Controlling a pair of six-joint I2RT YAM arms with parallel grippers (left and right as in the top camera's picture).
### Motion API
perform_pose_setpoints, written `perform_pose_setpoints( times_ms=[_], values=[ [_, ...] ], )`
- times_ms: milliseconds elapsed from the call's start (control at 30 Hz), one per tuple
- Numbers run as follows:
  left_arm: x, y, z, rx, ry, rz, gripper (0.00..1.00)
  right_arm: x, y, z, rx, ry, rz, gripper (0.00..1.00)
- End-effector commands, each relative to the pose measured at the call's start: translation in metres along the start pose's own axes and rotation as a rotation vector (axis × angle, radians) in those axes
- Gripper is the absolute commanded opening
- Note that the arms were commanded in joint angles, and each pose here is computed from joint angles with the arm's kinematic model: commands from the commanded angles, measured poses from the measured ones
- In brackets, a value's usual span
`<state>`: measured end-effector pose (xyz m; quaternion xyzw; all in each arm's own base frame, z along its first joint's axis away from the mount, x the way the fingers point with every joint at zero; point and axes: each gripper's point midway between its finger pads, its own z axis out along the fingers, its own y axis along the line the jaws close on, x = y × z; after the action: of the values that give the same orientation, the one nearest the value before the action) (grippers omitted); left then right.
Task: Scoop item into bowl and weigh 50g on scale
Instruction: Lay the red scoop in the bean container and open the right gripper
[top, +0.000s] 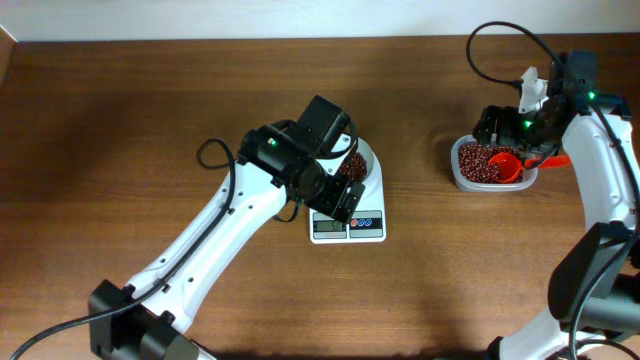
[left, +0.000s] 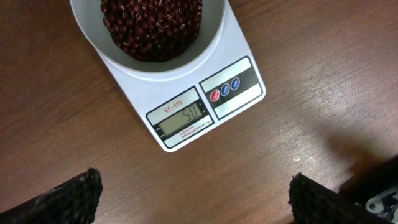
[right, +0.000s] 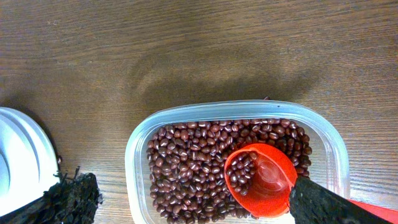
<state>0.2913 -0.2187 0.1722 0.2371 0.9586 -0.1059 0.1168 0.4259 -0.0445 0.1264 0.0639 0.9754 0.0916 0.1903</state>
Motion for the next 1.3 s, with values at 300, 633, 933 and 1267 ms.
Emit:
perform_pose_setpoints(
  times_ms=[300, 633, 933, 1267],
  values=[
    [-0.004, -0.001, -0.003, -0.002, -0.015, 0.005, 0.99, 0.002, 0.0, 0.003, -0.011, 0.006, 0.015, 0.99],
    [-0.004, -0.001, -0.003, -0.002, -0.015, 0.005, 0.99, 0.0, 0.0, -0.003, 0.0, -0.008, 0.011, 0.99],
    [-0.004, -0.001, -0.003, -0.002, -0.015, 0.005, 0.99, -0.021, 0.037, -0.163, 0.007, -0.409, -0.083, 0.99],
    [-0.004, -0.001, -0.003, -0.002, -0.015, 0.005, 0.99, 0.06, 0.067, -0.308, 0.047, -0.71, -0.151, 0.99]
  ],
)
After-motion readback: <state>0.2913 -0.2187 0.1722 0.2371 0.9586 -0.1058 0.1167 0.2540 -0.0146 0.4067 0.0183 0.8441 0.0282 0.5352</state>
